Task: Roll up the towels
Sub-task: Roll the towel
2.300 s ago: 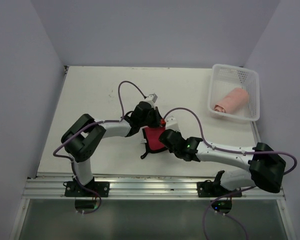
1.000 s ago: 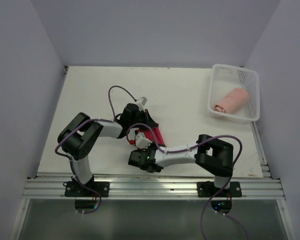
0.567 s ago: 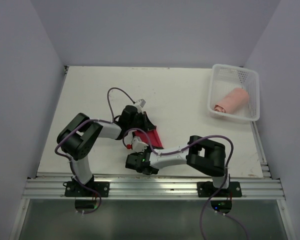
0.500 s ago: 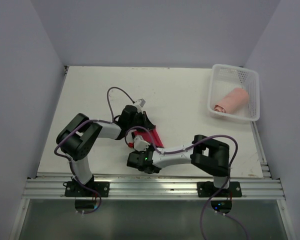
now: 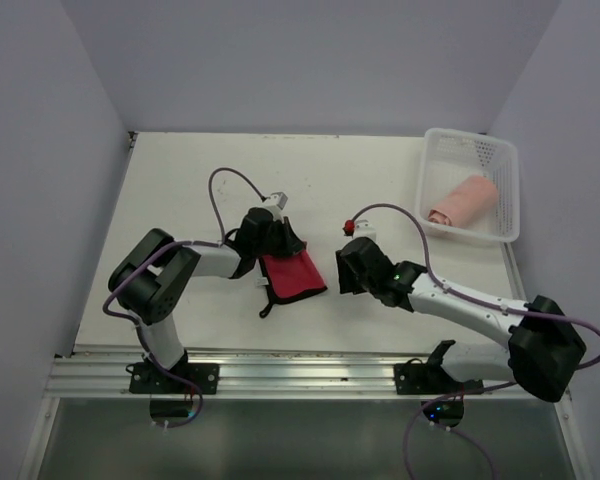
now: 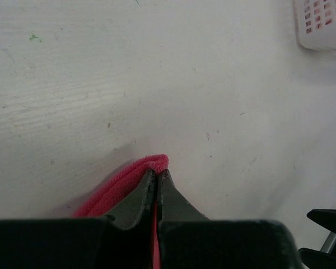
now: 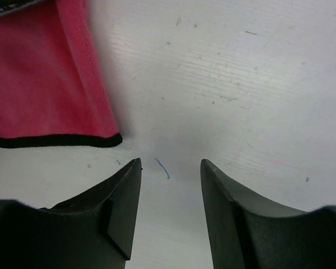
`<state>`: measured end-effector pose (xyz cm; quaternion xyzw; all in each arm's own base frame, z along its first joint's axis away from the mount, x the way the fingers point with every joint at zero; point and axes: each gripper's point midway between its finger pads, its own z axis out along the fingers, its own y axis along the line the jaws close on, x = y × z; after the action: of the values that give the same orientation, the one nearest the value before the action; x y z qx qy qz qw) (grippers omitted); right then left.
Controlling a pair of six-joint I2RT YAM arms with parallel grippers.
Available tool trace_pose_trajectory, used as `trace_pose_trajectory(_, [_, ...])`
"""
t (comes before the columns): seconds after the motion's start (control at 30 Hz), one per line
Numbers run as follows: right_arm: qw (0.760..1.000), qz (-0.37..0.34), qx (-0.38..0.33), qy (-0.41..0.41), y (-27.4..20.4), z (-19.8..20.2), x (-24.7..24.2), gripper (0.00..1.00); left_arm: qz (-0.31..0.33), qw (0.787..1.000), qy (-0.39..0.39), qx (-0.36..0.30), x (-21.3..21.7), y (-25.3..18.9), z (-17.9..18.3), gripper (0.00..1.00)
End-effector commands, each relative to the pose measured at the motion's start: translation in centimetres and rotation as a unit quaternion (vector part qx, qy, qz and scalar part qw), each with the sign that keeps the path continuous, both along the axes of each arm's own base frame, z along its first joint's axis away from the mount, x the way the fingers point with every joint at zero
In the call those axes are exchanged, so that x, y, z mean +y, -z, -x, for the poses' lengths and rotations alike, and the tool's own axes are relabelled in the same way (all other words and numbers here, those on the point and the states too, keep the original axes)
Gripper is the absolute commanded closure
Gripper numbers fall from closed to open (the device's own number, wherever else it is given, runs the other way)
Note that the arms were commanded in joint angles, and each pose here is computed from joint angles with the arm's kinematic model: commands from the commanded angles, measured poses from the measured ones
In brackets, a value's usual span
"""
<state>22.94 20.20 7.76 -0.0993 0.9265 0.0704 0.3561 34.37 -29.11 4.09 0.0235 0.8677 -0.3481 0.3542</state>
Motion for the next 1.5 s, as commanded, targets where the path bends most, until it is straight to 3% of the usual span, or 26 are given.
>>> trace_pose_trajectory(0.0, [0.987, -0.155, 0.023, -0.042, -1.1, 0.1, 3.9, 0.49, 0.005, 0.999, 0.004, -0.048, -0.7, -2.2, -1.1, 1.00])
trace_pose_trajectory(0.17, [0.965, -0.250, 0.062, -0.054, -0.6, -0.4, 6.5, 0.50, -0.002, 0.999, -0.007, -0.052, -0.2, -2.7, -1.3, 1.00])
trace_pose_trajectory(0.27, [0.960, -0.265, 0.073, -0.044, 0.3, -0.7, 7.0, 0.50, -0.003, 0.999, -0.008, -0.051, -0.1, -2.9, -1.2, 1.00])
trace_pose_trajectory(0.87, [0.966, -0.237, 0.094, -0.036, 4.5, -1.2, 7.1, 0.52, -0.005, 0.998, 0.001, -0.058, -0.1, -3.3, -1.0, 1.00])
trace_pose_trajectory(1.23, [0.963, -0.245, 0.103, -0.038, 5.0, -1.2, 7.6, 0.67, -0.006, 0.998, -0.002, -0.056, 0.1, -3.3, -1.1, 1.00])
trace_pose_trajectory(1.33, [0.963, -0.244, 0.104, -0.038, 5.1, -1.1, 7.5, 0.78, -0.006, 0.998, -0.005, -0.055, 0.2, -3.2, -1.1, 1.00])
trace_pose_trajectory(1.37, [0.964, -0.243, 0.104, -0.039, 5.1, -1.0, 7.5, 0.90, -0.006, 0.998, -0.007, -0.055, 0.3, -3.2, -1.2, 1.00])
trace_pose_trajectory(1.43, [0.965, -0.239, 0.102, -0.040, 5.2, -1.0, 7.3, 1.00, -0.005, 0.999, -0.012, -0.053, 0.3, -3.3, -1.3, 1.00])
trace_pose_trajectory(1.47, [0.965, -0.239, 0.099, -0.043, 5.1, -1.0, 7.3, 1.00, -0.005, 0.999, -0.013, -0.052, 0.3, -3.4, -1.4, 1.00])
